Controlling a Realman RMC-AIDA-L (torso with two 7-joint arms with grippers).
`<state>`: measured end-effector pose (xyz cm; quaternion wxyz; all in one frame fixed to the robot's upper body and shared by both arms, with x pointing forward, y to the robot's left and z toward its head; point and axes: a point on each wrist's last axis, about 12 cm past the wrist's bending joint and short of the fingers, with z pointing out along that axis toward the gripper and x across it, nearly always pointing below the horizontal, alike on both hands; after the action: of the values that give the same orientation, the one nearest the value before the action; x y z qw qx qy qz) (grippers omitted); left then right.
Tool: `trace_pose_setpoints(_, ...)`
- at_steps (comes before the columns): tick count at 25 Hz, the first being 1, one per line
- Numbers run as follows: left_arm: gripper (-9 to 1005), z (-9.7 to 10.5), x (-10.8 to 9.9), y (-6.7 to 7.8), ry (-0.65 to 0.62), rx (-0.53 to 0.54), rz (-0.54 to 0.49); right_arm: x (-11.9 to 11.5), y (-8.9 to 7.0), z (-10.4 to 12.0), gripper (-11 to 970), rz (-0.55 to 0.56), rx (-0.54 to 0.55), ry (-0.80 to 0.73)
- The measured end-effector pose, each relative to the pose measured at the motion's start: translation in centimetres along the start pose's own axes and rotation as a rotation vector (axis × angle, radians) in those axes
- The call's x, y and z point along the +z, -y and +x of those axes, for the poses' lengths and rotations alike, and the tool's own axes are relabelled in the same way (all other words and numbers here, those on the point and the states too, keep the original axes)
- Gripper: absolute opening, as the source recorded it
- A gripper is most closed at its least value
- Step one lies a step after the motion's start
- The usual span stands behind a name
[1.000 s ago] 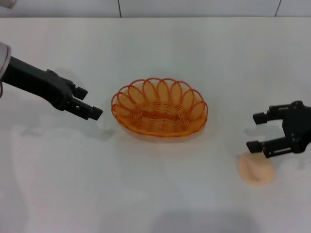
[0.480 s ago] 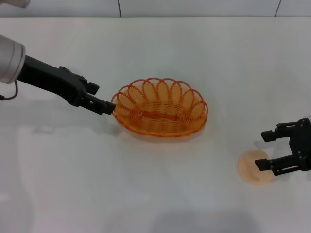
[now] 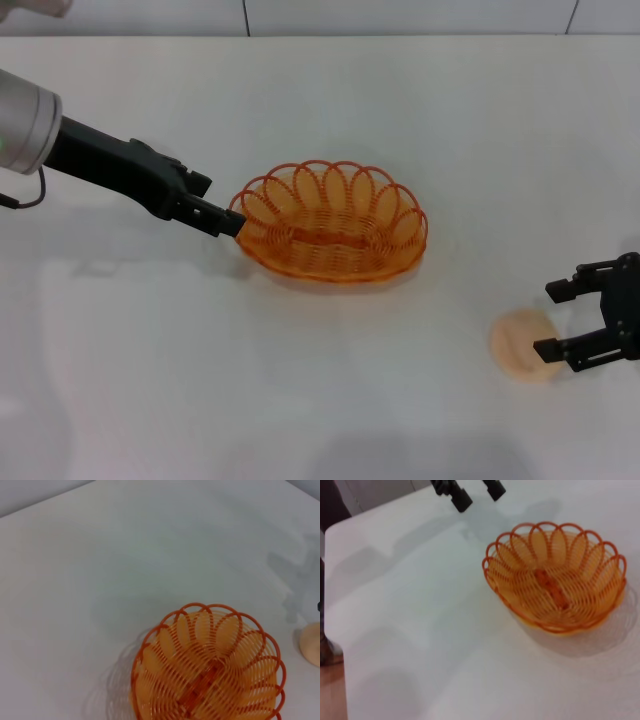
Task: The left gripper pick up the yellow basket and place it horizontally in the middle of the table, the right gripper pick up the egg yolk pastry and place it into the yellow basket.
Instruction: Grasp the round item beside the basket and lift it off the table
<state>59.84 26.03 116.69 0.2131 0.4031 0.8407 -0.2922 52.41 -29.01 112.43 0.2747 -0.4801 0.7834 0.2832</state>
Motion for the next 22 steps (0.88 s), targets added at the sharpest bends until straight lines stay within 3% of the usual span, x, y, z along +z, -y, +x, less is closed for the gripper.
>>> trace_pose_setpoints(22,878,-0.2,0.4,0.2,0.004,-0.007,0.008,1.4,-0.2,-1.9,745,0.016,-0.051,-0.147)
